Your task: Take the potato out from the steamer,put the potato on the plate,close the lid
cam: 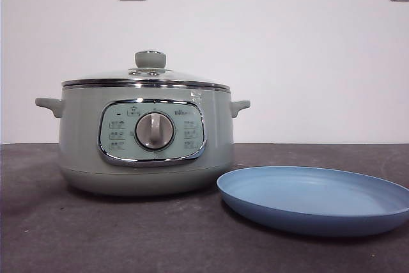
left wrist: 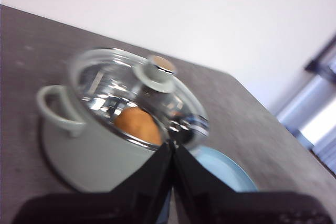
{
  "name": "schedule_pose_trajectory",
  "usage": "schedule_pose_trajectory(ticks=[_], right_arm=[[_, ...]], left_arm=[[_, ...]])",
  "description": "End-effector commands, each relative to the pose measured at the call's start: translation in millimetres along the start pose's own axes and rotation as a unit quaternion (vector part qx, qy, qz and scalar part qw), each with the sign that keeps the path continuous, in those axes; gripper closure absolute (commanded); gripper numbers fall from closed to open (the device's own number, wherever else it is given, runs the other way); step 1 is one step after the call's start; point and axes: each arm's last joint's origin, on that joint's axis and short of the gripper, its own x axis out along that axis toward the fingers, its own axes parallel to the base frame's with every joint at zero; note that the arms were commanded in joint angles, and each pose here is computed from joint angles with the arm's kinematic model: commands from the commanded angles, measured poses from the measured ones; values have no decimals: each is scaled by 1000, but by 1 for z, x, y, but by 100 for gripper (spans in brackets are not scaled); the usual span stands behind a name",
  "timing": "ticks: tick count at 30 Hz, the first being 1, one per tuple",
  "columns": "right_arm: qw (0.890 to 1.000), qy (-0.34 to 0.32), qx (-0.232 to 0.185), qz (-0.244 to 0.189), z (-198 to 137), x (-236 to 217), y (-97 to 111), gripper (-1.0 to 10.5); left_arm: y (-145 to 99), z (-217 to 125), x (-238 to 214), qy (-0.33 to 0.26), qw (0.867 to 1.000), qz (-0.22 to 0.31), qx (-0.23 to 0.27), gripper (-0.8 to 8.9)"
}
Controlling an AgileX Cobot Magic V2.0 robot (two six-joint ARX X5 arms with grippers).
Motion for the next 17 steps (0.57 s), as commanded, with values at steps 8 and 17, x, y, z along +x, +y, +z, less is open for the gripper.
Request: schedule_pose_trajectory(ticks=[8,17], right_arm=[[976,172,-113,74,54,4,33,958],[942,281,-150,108,70,12,49,958]], left_arm=[[-20,38,0,114,988,-31,96,822],[-29,51,-2,195,973,-27,117,822]])
